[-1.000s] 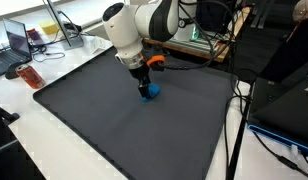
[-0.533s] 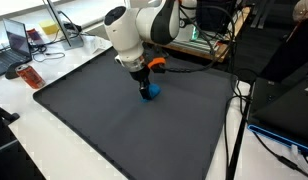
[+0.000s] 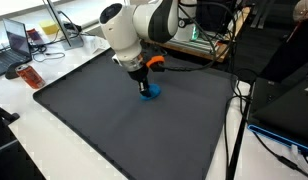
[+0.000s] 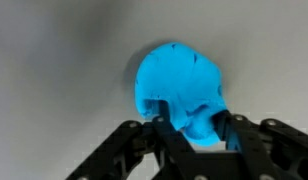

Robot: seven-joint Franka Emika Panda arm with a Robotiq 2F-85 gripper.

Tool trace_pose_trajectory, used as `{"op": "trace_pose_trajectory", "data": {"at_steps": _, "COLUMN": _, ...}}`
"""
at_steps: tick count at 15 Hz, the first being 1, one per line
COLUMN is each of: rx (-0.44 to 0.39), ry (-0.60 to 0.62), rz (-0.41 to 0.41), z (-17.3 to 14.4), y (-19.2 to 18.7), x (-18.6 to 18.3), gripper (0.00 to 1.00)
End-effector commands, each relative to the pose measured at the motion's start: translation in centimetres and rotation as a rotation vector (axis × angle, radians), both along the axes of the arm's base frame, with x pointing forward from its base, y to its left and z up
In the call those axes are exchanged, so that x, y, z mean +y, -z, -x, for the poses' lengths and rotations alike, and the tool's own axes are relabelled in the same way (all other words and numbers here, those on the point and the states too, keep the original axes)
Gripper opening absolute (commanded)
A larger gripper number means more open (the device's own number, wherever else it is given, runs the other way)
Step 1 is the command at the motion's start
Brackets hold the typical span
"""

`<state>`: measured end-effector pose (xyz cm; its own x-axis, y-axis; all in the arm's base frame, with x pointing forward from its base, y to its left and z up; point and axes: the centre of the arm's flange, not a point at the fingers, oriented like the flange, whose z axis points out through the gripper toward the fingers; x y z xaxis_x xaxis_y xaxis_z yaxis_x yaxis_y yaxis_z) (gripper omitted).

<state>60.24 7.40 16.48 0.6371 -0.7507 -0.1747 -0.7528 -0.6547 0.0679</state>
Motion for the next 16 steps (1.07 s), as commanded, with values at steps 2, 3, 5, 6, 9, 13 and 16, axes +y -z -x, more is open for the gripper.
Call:
{"op": "trace_pose_trajectory", "data": {"at_steps": 2, "rx": 0.031, "ry": -0.033, "rz": -0.004, "z": -0.6, "y": 1.6, "x": 0.0, "gripper": 0.08}}
{"op": "trace_pose_trajectory", "data": {"at_steps": 3, "rx": 0.031, "ry": -0.034, "rz": -0.007, "z": -0.7, "y": 1.5, "x": 0.1, "gripper": 0.0}}
{"op": "trace_pose_trajectory", "data": {"at_steps": 5, "rx": 0.021, "ry": -0.045, "rz": -0.016, "z": -0.8, "y": 1.0, "x": 0.2, "gripper": 0.0}}
{"op": "trace_pose_trajectory", "data": {"at_steps": 6, "rx": 0.012, "ry": -0.05, "rz": -0.012, "z": -0.8, "y": 0.6, "x": 0.3, "gripper": 0.02}}
{"op": "trace_pose_trajectory", "data": {"at_steps": 9, "rx": -0.031, "ry": -0.074, "rz": -0.001, "z": -0.3, "y": -2.2, "x": 0.8, "gripper": 0.01}}
{"op": "trace_pose_trajectory", "data": {"at_steps": 13, "rx": -0.131, "ry": -0.127, "rz": 0.025, "z": 0.5, "y": -7.6, "x": 1.7, "gripper": 0.01}}
{"op": "trace_pose_trajectory", "data": {"at_steps": 16, "rx": -0.211, "ry": -0.16, "rz": 0.039, "z": 1.1, "y": -12.0, "x": 2.3, "gripper": 0.01}}
